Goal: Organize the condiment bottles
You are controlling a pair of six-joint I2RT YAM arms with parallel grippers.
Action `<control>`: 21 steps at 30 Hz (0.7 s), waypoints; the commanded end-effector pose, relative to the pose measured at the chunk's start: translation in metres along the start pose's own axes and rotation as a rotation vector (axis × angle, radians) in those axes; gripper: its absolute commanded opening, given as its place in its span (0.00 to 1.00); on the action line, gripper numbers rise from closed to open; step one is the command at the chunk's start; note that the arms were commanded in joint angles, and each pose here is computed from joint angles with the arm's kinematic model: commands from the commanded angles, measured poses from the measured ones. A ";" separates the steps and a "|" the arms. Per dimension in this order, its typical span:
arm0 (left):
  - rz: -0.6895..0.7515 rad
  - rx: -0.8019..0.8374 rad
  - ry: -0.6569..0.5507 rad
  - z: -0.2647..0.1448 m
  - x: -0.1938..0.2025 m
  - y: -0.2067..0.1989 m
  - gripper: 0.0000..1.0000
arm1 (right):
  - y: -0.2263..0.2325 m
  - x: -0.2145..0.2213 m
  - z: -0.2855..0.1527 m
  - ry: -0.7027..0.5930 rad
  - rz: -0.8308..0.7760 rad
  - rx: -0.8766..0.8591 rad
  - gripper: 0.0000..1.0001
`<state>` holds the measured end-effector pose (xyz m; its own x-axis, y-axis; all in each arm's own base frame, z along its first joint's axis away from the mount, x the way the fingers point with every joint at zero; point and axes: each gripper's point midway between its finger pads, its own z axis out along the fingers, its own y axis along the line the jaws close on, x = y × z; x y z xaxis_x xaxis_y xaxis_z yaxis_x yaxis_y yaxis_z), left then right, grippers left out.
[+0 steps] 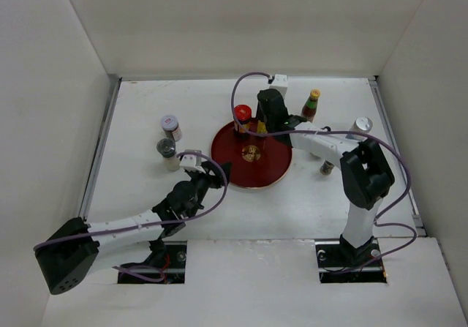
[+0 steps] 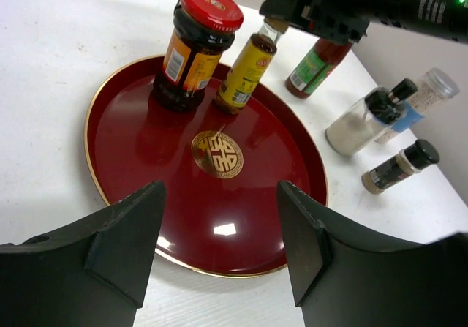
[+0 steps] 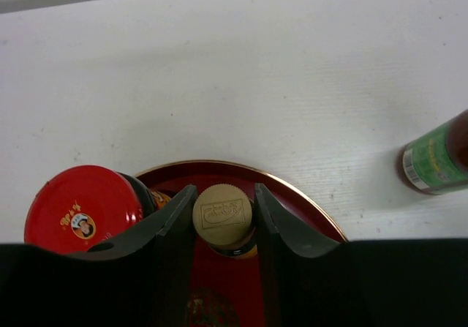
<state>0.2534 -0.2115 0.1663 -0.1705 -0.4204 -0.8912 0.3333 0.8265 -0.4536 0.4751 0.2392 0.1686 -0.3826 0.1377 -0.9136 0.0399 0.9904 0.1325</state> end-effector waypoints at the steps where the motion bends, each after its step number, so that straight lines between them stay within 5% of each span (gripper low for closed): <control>1: -0.029 0.050 -0.039 0.002 -0.010 -0.015 0.60 | 0.031 -0.052 -0.003 -0.154 0.086 -0.049 0.30; 5: -0.024 0.042 -0.034 0.006 -0.005 -0.013 0.60 | 0.028 -0.039 0.001 -0.144 0.068 -0.024 0.33; 17: -0.031 0.042 -0.040 0.011 -0.001 -0.016 0.61 | 0.012 -0.076 -0.050 -0.213 0.087 -0.063 0.84; 21: -0.032 0.051 -0.032 0.015 0.004 -0.020 0.61 | -0.043 -0.103 -0.065 -0.255 0.127 -0.004 0.98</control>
<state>0.2579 -0.2249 0.1468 -0.1936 -0.3954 -0.8979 0.3368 0.8328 -0.4394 0.4523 0.2238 0.2265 -0.2573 0.1839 -0.9487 0.0274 0.9827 0.1831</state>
